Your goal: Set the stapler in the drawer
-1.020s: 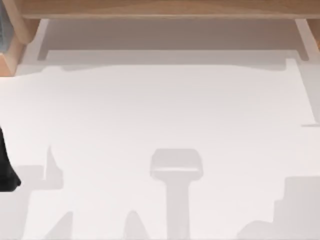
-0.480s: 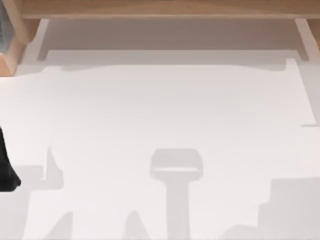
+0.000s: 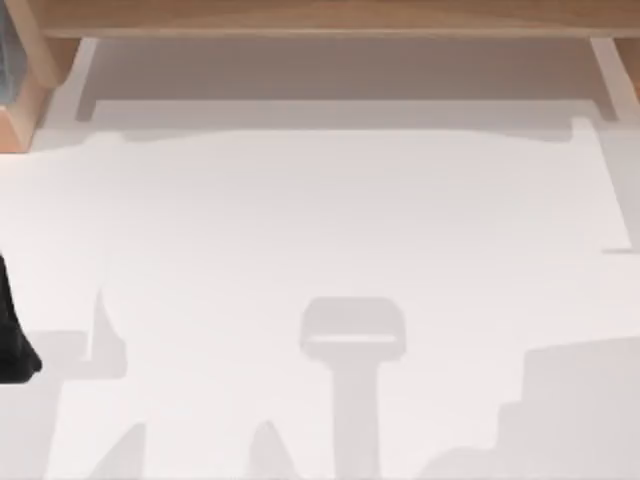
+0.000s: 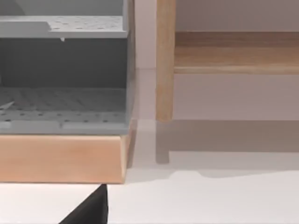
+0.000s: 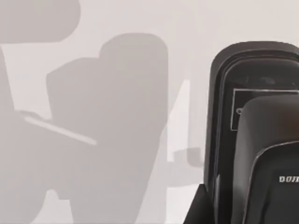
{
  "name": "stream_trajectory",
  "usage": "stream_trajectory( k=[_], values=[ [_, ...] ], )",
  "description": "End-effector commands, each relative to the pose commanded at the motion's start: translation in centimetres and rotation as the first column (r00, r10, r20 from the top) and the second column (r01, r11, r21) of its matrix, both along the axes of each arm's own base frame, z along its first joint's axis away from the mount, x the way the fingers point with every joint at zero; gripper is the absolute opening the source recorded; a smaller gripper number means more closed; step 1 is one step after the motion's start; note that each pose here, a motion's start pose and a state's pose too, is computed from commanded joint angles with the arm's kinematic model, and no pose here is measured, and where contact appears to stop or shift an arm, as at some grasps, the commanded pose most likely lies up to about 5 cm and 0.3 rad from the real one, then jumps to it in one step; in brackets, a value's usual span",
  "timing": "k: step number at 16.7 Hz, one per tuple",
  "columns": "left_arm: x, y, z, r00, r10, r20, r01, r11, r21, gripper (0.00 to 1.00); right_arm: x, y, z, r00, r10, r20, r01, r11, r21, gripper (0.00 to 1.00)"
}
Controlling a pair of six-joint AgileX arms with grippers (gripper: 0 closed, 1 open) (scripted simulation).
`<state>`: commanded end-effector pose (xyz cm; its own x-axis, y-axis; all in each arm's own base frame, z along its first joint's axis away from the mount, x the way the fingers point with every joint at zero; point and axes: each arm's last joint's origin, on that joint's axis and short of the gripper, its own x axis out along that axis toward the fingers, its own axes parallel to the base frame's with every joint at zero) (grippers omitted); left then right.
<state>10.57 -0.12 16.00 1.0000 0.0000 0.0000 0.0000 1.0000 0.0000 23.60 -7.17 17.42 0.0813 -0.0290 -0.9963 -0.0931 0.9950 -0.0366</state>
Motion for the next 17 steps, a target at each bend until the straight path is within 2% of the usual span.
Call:
stream_trajectory(
  k=[4,8,10,13,17],
  values=[
    [0.0,0.0,0.0,1.0,0.0,0.0,0.0,1.0,0.0,1.0,3.6,-3.0,5.9,0.986,-0.046,0.161,0.056,0.996,-0.062,0.0],
    [0.0,0.0,0.0,1.0,0.0,0.0,0.0,1.0,0.0,1.0,8.7,-6.4,12.8,0.944,-0.035,0.329,0.082,0.988,-0.128,0.0],
    [0.0,0.0,0.0,1.0,0.0,0.0,0.0,1.0,0.0,1.0,11.6,-8.3,14.6,0.932,-0.027,0.361,0.084,0.986,-0.142,0.0],
    [0.0,0.0,0.0,1.0,0.0,0.0,0.0,1.0,0.0,1.0,16.0,-10.3,13.6,0.944,-0.023,0.329,0.065,0.991,-0.116,0.0],
    [0.0,0.0,0.0,1.0,0.0,0.0,0.0,1.0,0.0,1.0,21.1,-10.7,7.6,0.979,-0.025,0.2,0.028,0.999,-0.015,0.0]
  ],
)
